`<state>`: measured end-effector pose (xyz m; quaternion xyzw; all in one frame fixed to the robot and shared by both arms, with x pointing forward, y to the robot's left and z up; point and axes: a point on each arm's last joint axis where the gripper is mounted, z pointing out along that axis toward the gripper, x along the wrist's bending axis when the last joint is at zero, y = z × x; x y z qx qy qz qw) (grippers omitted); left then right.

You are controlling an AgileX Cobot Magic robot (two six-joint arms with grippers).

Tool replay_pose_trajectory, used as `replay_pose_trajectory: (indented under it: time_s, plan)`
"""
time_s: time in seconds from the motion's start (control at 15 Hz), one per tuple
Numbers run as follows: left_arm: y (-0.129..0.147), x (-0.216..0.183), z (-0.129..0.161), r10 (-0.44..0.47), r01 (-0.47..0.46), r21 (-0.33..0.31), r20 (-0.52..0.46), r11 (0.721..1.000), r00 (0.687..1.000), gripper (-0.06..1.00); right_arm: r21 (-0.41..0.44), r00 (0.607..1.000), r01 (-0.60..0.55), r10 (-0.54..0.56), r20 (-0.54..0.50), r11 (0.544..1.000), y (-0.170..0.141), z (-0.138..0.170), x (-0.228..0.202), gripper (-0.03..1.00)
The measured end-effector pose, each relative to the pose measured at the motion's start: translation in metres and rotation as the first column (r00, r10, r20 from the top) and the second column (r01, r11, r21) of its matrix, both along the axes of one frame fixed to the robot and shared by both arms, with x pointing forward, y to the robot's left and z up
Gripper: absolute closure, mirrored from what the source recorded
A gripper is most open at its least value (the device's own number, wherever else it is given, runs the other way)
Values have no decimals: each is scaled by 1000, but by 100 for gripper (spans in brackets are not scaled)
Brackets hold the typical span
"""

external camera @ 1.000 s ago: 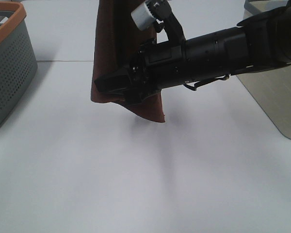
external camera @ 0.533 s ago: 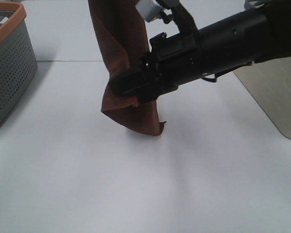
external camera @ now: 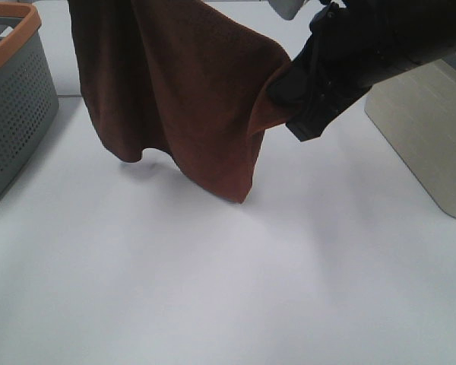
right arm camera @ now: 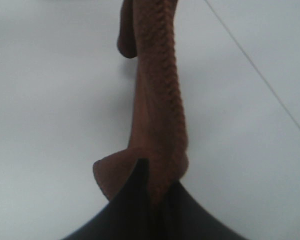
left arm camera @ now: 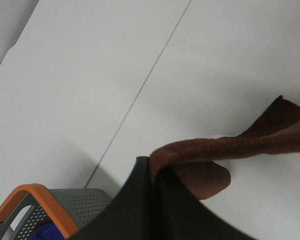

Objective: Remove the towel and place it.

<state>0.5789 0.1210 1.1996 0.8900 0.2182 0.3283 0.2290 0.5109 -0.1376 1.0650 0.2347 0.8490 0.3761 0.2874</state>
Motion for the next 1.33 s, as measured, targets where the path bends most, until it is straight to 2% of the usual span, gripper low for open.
replay_pose_trajectory:
  time_s: [0.13, 0.27, 0.4, 0.47, 0.53, 0.67, 0.73, 0.8, 0.93, 1.0, 1.07, 1.13, 1.2, 1.27, 1.33]
  plan:
    - [-1, 18, -15, 26, -26, 32, 20, 999, 999, 94, -33, 998, -5, 7, 67, 999, 7, 6, 19, 97]
    - [7, 37, -28, 65, -66, 21, 22, 998, 998, 94, -70, 994, -14, 22, 108, 997, 16, 8, 39, 97]
    - [26, 65, -41, 137, -135, -26, 59, 990, 989, 94, -114, 991, -6, 22, 135, 993, 20, 4, 69, 97]
    - [40, 90, -49, 175, -163, -93, 151, 982, 973, 94, -160, 985, 30, -2, 174, 987, 12, 3, 107, 97]
    - [41, 95, -51, 180, -164, -107, 169, 981, 969, 94, -161, 980, 41, -8, 198, 986, 11, 8, 116, 97]
    - [45, 113, -54, 192, -150, -169, 272, 974, 943, 94, -134, 952, 109, -64, 300, 985, 1, 24, 158, 97]
    - [44, 119, -55, 199, -140, -202, 312, 969, 929, 94, -114, 926, 140, -89, 367, 984, -3, 36, 174, 97]
    - [44, 124, -58, 204, -131, -223, 346, 966, 916, 94, -106, 892, 159, -96, 442, 982, -5, 49, 187, 97]
    - [42, 133, -66, 202, -116, -239, 374, 964, 905, 94, -127, 859, 174, -87, 505, 977, -8, 52, 202, 97]
    - [40, 137, -76, 201, -119, -237, 360, 964, 911, 94, -153, 865, 175, -78, 496, 972, -10, 43, 210, 97]
    - [35, 141, -89, 196, -124, -226, 330, 966, 923, 94, -190, 897, 160, -63, 437, 969, -14, 27, 215, 97]
    - [31, 144, -104, 189, -135, -202, 279, 970, 941, 94, -236, 943, 118, -34, 332, 965, -16, 9, 215, 97]
    - [18, 140, -128, 159, -139, -127, 161, 982, 974, 94, -309, 995, -10, 39, 88, 951, -16, -14, 204, 97]
    - [13, 134, -136, 143, -136, -80, 88, 987, 986, 94, -320, 998, -68, 61, -30, 945, -16, -22, 196, 97]
    - [10, 130, -139, 136, -134, -55, 45, 990, 990, 94, -321, 993, -95, 69, -93, 942, -16, -25, 192, 97]
